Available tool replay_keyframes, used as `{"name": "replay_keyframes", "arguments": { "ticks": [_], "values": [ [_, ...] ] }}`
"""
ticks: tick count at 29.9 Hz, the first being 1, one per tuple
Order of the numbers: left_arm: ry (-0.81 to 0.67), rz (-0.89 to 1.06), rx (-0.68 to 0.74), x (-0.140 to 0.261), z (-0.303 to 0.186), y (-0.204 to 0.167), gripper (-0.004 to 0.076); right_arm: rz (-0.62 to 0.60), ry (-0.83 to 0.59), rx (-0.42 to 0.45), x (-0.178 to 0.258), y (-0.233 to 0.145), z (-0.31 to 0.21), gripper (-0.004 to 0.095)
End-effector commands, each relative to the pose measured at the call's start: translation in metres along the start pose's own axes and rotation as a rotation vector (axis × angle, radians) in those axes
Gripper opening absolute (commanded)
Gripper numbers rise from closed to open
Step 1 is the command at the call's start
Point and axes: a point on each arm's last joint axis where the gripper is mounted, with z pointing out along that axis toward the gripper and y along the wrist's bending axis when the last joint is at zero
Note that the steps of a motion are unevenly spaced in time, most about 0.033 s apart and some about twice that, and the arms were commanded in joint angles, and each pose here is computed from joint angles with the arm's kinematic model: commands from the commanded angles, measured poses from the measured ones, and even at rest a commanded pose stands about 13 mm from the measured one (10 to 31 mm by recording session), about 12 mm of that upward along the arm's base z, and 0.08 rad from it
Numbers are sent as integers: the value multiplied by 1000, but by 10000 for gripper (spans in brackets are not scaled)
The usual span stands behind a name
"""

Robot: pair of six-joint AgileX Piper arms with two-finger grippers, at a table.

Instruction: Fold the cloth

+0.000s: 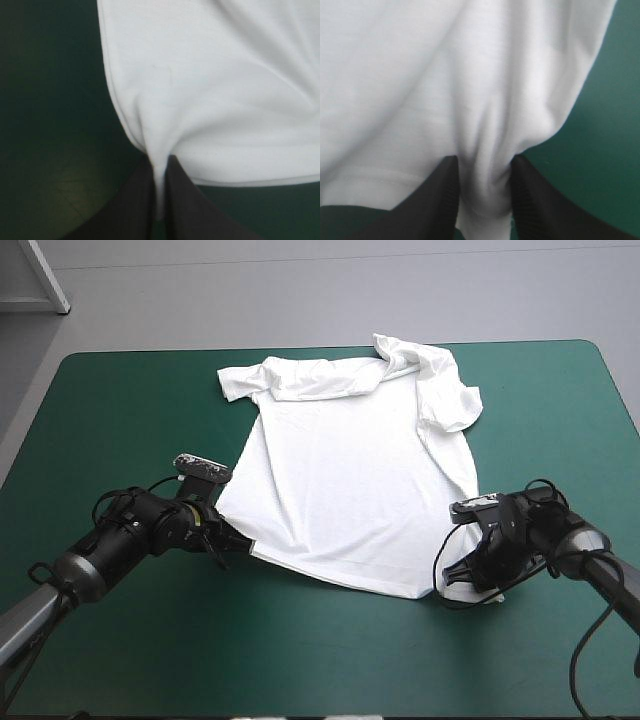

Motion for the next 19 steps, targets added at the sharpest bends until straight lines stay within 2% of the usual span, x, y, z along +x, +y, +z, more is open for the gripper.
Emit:
{"name": "replay_keyframes", "arguments": {
  "ticks": [1,2,8,11,15,19],
  "values": [
    [-96,-4,7,-10,-15,0,24,5,55,-59,17,12,29,63],
    [-97,-4,7,-10,-15,0,24,-2,47,-58,17,12,30,-22],
    [-134,-4,13,-14,-17,0,24,-27,-75,-55,2,13,10,-17],
    [-185,-4,15,-25,-26,0,24,-41,-194,-52,-12,13,-19,-17],
    [-306,47,-4,-52,-54,2,24,-65,-411,-36,-36,14,-77,-17],
    [-486,90,-39,-87,-104,6,24,-97,-628,11,-58,13,-149,-17]
  ]
}}
